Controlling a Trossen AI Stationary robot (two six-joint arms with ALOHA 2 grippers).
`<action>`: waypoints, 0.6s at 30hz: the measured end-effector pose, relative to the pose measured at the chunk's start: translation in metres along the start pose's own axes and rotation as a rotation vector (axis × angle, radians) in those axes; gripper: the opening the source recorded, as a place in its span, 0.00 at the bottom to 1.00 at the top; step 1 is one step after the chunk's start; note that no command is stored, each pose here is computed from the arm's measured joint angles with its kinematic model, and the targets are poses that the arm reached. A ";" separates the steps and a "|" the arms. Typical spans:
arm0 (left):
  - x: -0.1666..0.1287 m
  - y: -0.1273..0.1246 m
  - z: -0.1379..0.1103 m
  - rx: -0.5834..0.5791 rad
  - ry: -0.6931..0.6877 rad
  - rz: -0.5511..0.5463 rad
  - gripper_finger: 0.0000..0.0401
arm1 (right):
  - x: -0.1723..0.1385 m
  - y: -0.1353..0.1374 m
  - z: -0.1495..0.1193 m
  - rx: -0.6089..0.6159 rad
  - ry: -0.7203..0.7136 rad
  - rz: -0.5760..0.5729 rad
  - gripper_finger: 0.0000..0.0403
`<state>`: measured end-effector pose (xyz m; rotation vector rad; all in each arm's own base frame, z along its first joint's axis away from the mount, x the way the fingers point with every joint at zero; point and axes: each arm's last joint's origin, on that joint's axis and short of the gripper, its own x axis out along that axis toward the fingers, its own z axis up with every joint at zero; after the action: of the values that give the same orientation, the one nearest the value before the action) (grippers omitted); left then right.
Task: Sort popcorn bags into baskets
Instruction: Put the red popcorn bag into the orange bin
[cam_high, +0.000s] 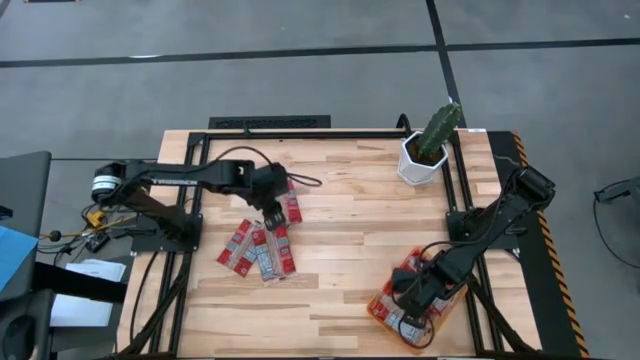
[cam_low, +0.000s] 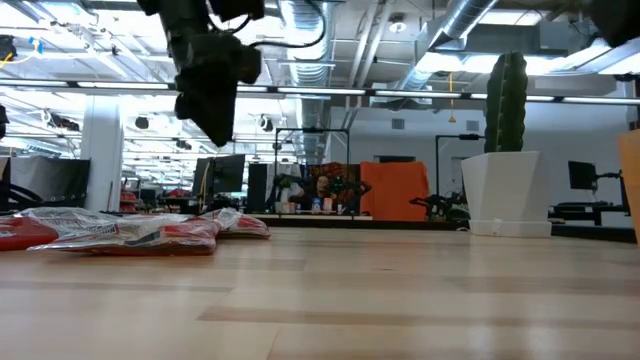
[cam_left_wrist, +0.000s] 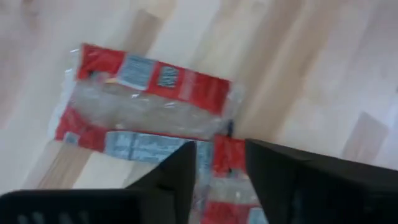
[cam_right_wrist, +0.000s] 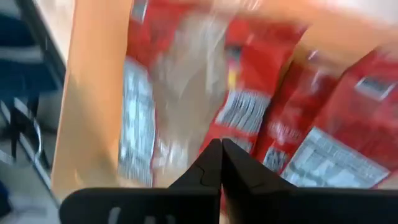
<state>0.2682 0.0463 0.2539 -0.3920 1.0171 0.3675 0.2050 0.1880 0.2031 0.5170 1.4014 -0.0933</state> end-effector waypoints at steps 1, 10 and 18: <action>0.001 0.005 -0.002 -0.031 -0.006 0.007 0.34 | 0.000 -0.001 0.001 0.026 -0.029 -0.012 0.07; 0.042 0.049 -0.052 -0.411 0.009 0.099 0.71 | -0.001 0.002 0.011 0.088 -0.152 0.006 0.19; 0.069 0.062 -0.073 -0.667 -0.194 0.025 0.80 | -0.002 0.001 0.021 0.114 -0.183 0.035 0.25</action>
<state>0.2178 0.0735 0.1505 -0.9237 0.6892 0.7551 0.2245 0.1795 0.2067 0.6121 1.2123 -0.1887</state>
